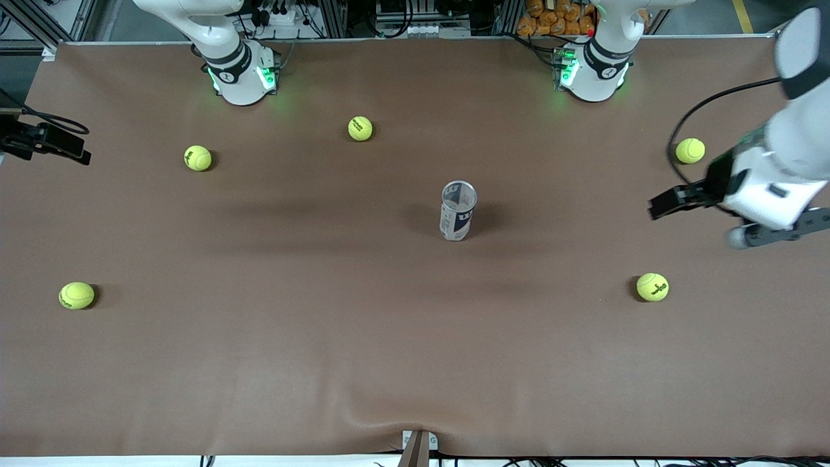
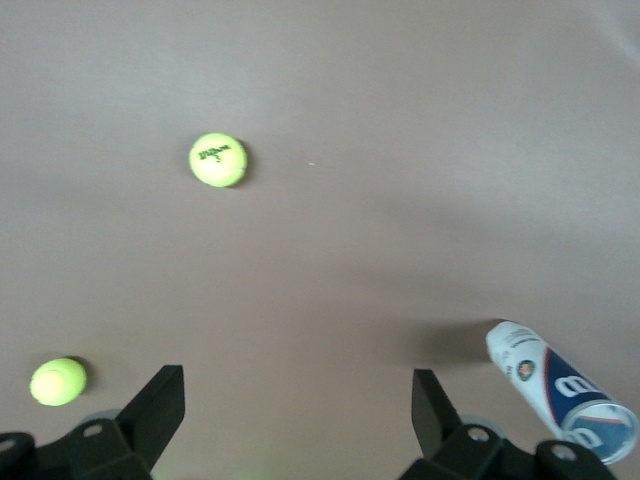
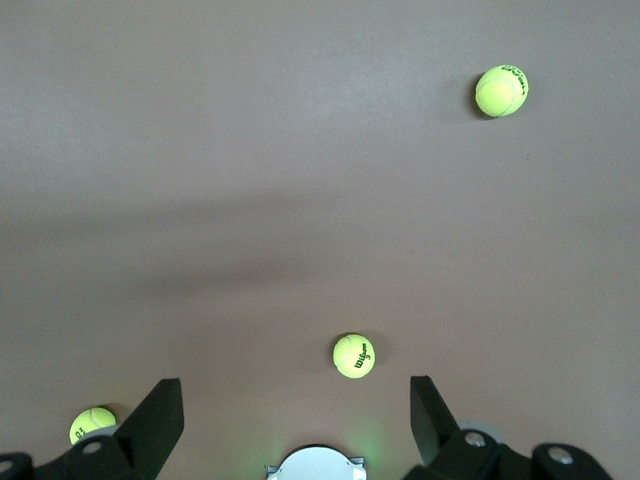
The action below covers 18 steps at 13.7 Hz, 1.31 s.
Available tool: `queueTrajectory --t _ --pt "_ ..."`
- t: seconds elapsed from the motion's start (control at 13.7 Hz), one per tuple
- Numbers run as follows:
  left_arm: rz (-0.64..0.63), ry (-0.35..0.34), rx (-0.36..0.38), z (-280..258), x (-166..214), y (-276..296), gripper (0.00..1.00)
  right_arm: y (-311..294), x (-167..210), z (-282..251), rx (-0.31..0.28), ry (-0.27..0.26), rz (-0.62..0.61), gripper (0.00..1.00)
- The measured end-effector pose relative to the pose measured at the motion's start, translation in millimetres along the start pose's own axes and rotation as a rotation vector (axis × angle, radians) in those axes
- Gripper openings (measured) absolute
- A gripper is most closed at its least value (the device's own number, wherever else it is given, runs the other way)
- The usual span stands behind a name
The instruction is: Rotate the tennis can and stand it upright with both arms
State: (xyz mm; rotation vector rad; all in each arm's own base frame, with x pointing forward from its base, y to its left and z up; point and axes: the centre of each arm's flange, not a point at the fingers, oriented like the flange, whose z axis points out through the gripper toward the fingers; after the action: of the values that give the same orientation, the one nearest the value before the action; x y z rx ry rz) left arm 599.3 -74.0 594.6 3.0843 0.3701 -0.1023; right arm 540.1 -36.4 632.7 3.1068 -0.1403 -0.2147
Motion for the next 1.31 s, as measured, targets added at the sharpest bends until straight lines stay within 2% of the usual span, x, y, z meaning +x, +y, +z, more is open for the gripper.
queueTrajectory --t 0.66,1.31 --pt "-0.004 0.021 -0.026 -5 -15 -117 1.0 1 0 0 0.0 0.001 0.001 1.0" --pt "0.022 0.027 -0.024 -8 -19 -107 1.0 1 0 0 0.0 0.001 0.002 1.0"
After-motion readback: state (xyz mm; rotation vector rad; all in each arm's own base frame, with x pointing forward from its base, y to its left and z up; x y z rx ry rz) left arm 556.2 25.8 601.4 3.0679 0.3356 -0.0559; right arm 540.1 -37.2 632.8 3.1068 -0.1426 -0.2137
